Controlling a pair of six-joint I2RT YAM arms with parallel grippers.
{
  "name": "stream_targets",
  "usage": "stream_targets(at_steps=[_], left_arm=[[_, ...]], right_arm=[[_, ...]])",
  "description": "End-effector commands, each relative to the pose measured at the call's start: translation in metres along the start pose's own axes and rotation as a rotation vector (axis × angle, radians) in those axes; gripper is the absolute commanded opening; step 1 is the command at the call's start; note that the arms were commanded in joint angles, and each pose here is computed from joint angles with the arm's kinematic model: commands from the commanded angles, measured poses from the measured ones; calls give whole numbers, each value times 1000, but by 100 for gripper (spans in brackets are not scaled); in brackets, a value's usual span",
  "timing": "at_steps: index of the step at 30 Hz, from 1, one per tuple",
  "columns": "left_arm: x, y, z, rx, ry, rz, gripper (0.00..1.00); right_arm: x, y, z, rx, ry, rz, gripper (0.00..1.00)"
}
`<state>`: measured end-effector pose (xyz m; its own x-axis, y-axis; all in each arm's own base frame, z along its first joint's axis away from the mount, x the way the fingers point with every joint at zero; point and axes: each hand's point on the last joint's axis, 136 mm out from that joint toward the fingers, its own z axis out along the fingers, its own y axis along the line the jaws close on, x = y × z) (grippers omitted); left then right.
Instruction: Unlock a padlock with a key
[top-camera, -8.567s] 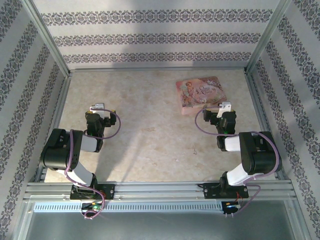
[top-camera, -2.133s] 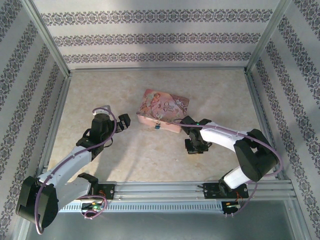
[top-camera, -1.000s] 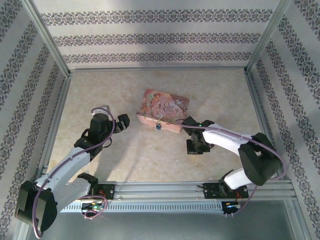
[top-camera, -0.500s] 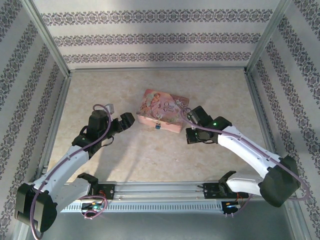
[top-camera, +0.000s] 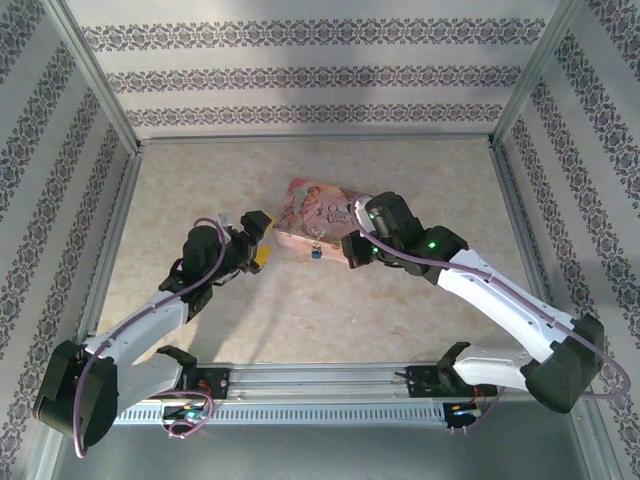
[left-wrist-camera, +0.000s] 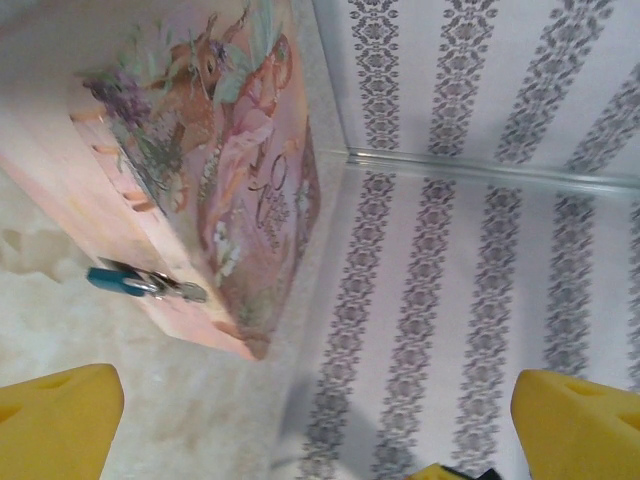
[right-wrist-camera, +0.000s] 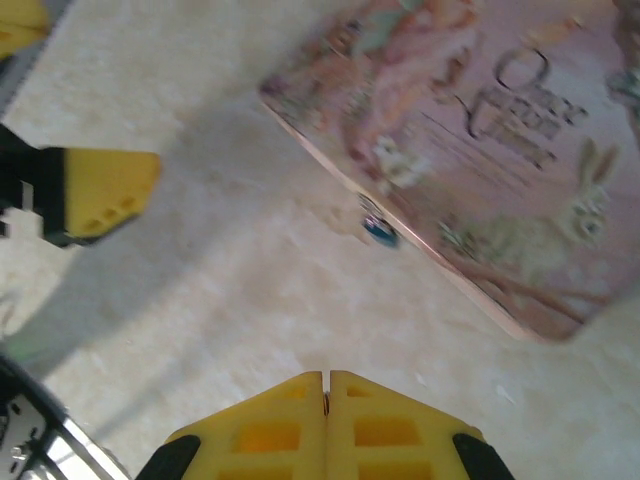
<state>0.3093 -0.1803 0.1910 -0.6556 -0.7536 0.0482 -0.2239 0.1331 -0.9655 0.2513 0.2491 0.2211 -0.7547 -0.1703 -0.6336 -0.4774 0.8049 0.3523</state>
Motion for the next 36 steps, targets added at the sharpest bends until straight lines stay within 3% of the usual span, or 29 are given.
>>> stream_targets(at_steps=[1,4,9,19,36], left_arm=[[8,-33,1,128,41,-147,100],[7,-38,3,175,39,-204,97],[11,-45,9,223,55,-269,81],[25,-49,23,249,107,-331,81],[30,-41,33,259,105,-411,62]], right_arm=[[-32,29,0,-87,-94,-58,0],[-42,45,7,-127,-120,-78,0],[-58,73,18,-183,-158,-117,0],[-77,102,36,-250,-196,-130,0],[-57,91,75,-238,-169,-64,0]])
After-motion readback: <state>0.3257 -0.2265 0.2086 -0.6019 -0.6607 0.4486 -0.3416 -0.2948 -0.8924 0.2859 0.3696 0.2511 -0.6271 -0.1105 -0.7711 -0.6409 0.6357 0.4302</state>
